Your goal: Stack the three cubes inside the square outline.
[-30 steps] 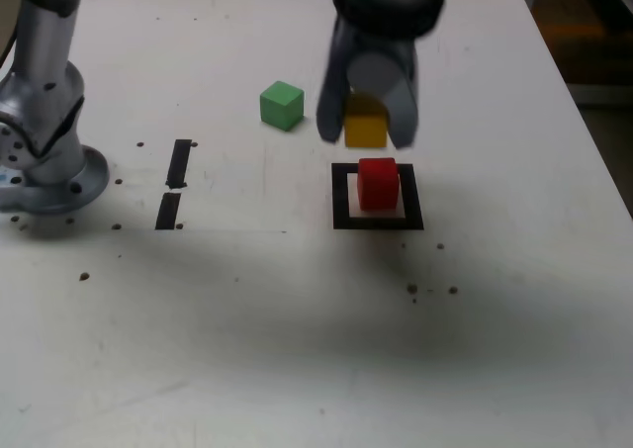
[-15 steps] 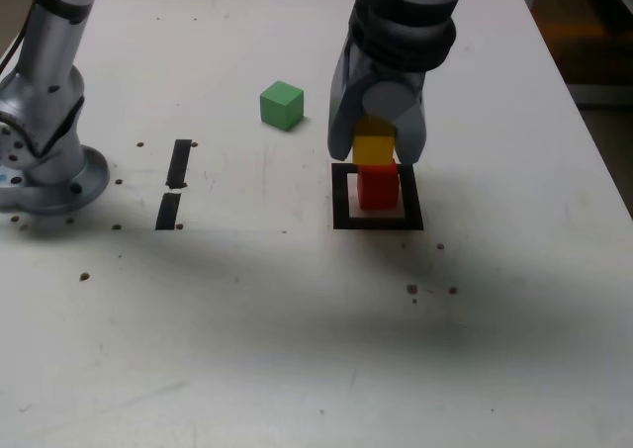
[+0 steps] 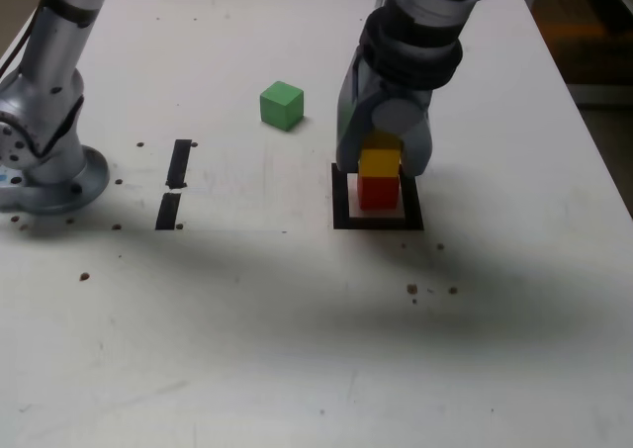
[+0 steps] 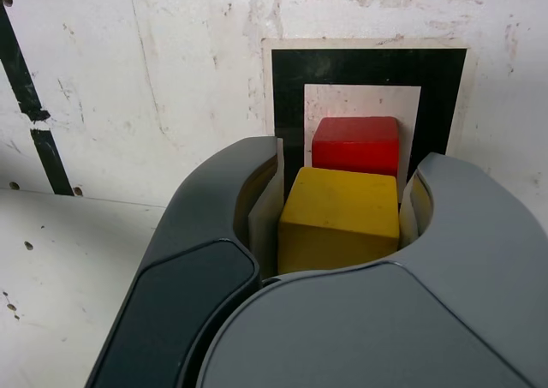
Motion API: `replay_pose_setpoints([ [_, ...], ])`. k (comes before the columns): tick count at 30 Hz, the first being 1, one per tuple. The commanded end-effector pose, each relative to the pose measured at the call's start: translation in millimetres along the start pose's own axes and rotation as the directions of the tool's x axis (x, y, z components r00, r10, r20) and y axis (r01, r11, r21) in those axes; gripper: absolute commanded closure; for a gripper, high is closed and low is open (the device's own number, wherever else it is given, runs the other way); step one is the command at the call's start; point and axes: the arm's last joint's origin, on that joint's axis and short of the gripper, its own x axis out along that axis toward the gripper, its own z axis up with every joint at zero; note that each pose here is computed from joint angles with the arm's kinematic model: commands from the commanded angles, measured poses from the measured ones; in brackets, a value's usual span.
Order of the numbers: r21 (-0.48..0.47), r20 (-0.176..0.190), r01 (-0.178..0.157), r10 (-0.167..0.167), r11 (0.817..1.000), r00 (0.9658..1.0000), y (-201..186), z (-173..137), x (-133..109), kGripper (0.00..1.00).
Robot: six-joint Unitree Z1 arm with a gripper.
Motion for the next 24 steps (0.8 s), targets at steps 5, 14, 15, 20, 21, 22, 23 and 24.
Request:
replay_pose_setpoints([
  [5, 0.002, -0.011, 0.005, -0.005, 1.000, 0.9999, 2, 1, 3, 0.71],
  [14, 0.013, -0.028, 0.023, -0.022, 1.000, 0.9994, 4, 8, 12, 0.60],
  [15, 0.013, -0.027, 0.024, -0.024, 1.000, 0.9994, 4, 8, 12, 0.60],
  [20, 0.014, -0.025, 0.026, -0.025, 1.000, 0.9994, 4, 9, 13, 0.58],
  [21, 0.015, -0.025, 0.025, -0.025, 1.000, 0.9994, 4, 9, 13, 0.55],
  [22, 0.015, -0.025, 0.026, -0.025, 1.000, 0.9994, 4, 9, 13, 0.51],
  [23, 0.015, -0.025, 0.026, -0.025, 1.000, 0.9994, 4, 9, 13, 0.46],
  [24, 0.015, -0.026, 0.026, -0.025, 1.000, 0.9993, 5, 8, 12, 0.39],
])
